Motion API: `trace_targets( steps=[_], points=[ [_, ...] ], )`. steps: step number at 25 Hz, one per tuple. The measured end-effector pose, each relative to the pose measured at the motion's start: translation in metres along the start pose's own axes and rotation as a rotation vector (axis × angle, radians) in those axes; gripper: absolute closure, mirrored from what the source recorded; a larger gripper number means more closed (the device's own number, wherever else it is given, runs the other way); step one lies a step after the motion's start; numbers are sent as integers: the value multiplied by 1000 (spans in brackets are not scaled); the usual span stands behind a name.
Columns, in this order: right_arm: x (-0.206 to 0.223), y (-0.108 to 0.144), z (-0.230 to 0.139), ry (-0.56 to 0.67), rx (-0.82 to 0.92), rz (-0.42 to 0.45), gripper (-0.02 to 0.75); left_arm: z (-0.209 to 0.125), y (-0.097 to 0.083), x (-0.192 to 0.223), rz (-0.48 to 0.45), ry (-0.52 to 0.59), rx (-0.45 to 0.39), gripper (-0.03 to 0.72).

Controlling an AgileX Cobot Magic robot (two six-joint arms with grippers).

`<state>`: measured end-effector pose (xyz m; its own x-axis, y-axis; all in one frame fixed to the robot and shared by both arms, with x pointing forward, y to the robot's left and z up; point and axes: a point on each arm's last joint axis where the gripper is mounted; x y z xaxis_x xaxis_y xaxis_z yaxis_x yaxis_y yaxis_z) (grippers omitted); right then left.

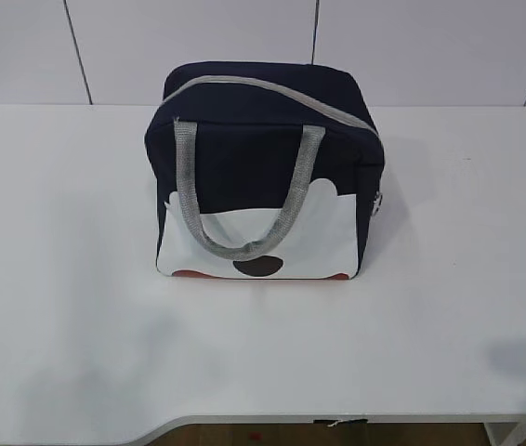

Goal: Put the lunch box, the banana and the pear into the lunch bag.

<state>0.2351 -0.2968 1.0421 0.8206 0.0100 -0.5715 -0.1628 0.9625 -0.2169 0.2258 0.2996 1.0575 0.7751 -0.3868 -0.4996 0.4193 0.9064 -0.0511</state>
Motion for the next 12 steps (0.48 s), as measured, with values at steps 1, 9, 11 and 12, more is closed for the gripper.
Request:
trace_targets(
  steps=[1, 9, 11, 12],
  points=[
    [0, 0, 0, 0, 0, 0, 339, 0, 0, 0, 0, 2, -2, 389],
    [0, 0, 0, -1, 0, 0, 339, -1, 0, 4, 1, -4, -3, 391],
    [0, 0, 0, -1, 0, 0, 339, -1, 0, 4, 1, -6, -3, 391],
    [0, 0, 0, -1, 0, 0, 339, -1, 0, 4, 1, -6, -3, 391]
  ],
)
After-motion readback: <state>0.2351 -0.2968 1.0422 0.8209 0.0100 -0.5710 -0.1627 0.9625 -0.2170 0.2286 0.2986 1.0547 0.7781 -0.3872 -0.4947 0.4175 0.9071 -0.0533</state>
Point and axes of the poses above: a point on each arm's last joint axis where the gripper is mounted, x pointing out along that axis toward the gripper, y along the wrist's bending axis when the last joint is at zero, z = x × y, and after that the axes turned 13 degrees about -x, right-handed
